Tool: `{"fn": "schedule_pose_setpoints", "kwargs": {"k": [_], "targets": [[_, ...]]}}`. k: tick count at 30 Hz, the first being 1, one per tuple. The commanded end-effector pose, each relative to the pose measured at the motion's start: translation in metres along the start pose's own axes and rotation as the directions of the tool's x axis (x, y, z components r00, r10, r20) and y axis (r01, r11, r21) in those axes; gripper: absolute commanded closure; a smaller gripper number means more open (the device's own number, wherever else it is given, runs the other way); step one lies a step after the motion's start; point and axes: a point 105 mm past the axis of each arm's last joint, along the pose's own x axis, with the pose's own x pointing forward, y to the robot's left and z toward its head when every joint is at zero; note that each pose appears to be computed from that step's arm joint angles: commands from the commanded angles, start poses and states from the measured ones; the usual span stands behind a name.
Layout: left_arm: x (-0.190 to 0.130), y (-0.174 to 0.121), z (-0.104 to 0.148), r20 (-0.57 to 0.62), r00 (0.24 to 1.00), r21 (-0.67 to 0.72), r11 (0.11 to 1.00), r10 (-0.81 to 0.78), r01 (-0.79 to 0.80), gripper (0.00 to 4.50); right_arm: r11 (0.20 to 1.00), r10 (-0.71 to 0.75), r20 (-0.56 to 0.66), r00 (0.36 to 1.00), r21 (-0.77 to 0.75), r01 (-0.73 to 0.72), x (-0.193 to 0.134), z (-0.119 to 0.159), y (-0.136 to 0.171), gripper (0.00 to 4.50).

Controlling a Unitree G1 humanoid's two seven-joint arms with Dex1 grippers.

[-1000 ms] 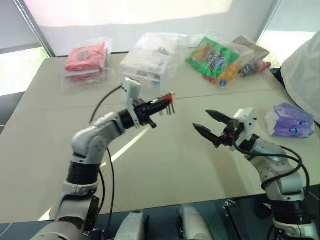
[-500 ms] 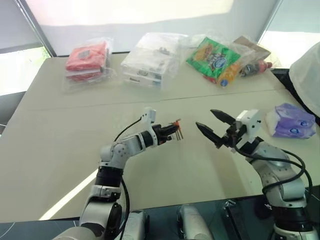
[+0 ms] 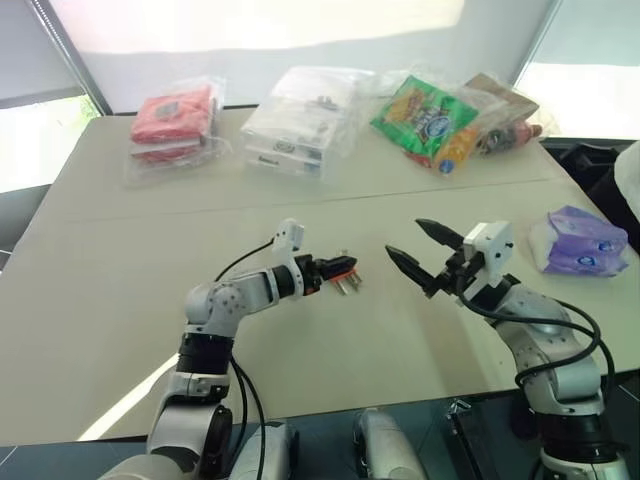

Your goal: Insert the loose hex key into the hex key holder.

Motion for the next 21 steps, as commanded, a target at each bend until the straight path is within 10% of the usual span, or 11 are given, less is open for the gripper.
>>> {"fn": "schedule_pose_setpoints", "kwargs": {"k": [1,8,21], "targets": [[-0.020,0.025,0.018,0.035,0.989,0.199,0.969,0.143,-0.147,0.03,0.998,0.044,0.020,0.999,-0.052,-0.043,0.003,0.012,-0.001,0.56],[-0.045,0.007,0.055,0.088,0.993,0.655,0.746,0.082,-0.120,0.03,0.955,0.251,-0.137,0.958,-0.123,-0.268,-0.003,0.012,0.001,0.56],[-0.117,-0.027,0.051,-0.156,0.986,0.796,0.583,-0.059,0.161,0.03,0.763,0.456,-0.488,0.745,-0.217,-0.609,-0.021,0.028,-0.018,0.56]]}}
